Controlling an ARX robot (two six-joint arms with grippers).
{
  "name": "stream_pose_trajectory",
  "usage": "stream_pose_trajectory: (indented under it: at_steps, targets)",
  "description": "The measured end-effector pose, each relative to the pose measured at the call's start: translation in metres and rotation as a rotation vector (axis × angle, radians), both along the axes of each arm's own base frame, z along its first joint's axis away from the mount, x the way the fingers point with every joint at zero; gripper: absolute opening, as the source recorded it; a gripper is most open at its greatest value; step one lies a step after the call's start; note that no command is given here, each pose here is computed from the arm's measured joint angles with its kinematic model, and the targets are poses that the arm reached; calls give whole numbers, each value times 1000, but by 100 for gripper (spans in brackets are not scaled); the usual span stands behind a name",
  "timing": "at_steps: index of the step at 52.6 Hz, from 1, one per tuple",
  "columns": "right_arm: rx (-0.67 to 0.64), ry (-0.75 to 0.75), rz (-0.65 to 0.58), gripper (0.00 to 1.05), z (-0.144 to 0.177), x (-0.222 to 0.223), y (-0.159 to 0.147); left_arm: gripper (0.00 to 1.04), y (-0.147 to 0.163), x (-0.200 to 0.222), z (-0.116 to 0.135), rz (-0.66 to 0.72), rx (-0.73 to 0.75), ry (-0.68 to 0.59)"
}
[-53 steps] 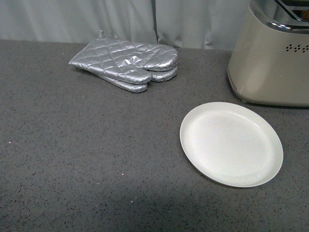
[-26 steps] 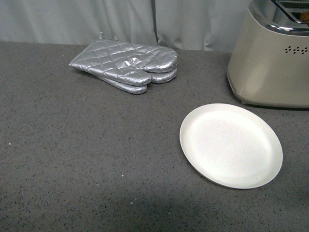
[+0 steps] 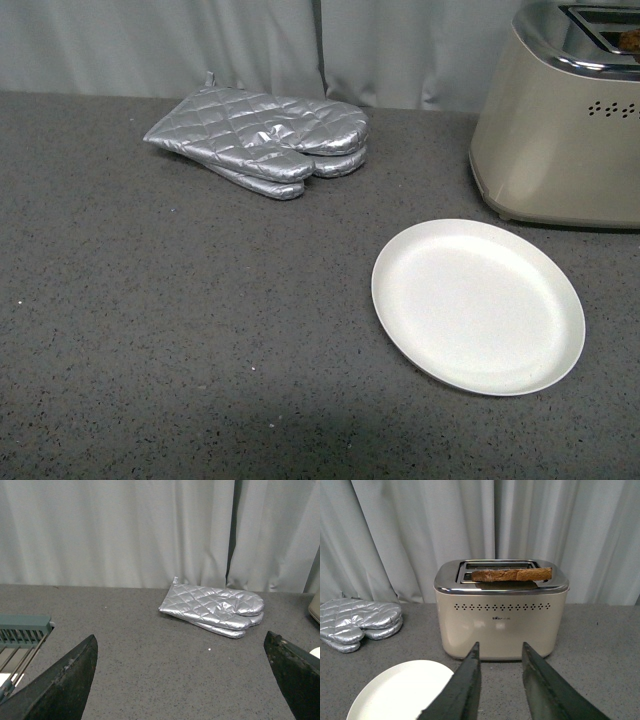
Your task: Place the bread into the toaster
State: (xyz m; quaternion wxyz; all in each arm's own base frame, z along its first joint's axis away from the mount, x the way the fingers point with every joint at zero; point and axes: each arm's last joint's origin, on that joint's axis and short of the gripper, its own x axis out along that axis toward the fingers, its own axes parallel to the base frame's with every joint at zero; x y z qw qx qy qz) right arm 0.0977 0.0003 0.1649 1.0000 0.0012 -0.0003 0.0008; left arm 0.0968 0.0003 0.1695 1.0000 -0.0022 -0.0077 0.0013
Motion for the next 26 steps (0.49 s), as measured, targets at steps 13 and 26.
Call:
stream_pose_trajectory:
  at_steps: [13, 26]
  targets:
    - [0, 0, -1, 73, 0, 0, 0, 98, 0, 0, 0, 0, 0, 0]
    - [1, 0, -1, 57, 0, 0, 0, 98, 0, 0, 0, 0, 0, 0]
